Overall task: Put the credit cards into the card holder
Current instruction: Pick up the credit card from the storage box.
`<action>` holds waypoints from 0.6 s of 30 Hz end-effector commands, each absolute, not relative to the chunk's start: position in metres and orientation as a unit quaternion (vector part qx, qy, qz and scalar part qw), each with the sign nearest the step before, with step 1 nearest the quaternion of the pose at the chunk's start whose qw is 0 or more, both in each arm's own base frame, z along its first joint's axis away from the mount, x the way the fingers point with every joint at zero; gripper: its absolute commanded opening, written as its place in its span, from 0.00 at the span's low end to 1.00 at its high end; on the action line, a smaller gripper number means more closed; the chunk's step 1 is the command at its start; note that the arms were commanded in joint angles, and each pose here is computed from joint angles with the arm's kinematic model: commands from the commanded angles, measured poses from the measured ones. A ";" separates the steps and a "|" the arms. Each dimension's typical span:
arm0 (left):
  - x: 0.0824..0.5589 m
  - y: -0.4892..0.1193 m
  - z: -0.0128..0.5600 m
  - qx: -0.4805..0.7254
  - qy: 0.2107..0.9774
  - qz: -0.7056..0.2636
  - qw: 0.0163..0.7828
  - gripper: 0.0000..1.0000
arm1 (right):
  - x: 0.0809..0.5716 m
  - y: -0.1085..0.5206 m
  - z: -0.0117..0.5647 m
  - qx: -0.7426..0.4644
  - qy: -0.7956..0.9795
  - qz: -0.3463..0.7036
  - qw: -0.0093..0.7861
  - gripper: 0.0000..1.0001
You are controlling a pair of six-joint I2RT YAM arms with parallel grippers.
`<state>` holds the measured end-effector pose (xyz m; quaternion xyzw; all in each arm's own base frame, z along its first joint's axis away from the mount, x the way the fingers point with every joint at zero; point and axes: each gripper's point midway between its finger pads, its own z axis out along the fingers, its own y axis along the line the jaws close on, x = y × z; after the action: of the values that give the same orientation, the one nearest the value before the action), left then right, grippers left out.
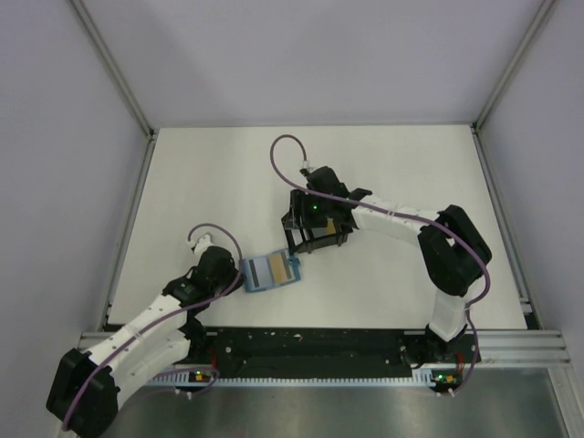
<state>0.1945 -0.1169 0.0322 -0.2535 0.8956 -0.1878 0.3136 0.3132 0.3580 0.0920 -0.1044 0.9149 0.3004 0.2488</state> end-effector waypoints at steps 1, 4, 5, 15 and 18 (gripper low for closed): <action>0.208 -0.120 0.048 -0.252 0.885 -0.199 0.338 0.00 | 0.326 0.337 0.093 -0.101 0.925 0.240 0.277 0.56; 0.208 -0.120 0.046 -0.252 0.885 -0.198 0.337 0.00 | 0.326 0.335 0.094 -0.102 0.926 0.233 0.279 0.56; 0.208 -0.120 0.046 -0.251 0.886 -0.198 0.336 0.00 | 0.328 0.332 0.094 -0.100 0.927 0.230 0.280 0.56; 0.207 -0.121 0.043 -0.251 0.887 -0.199 0.333 0.00 | 0.325 0.338 0.109 -0.111 0.918 0.252 0.285 0.56; 0.208 -0.121 0.045 -0.250 0.886 -0.201 0.334 0.00 | 0.324 0.346 0.108 -0.114 0.917 0.265 0.276 0.57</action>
<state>0.1951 -0.1168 0.0310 -0.2508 0.8970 -0.1859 0.3128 0.3182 0.3307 0.0787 -0.1012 0.9348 0.2236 0.2567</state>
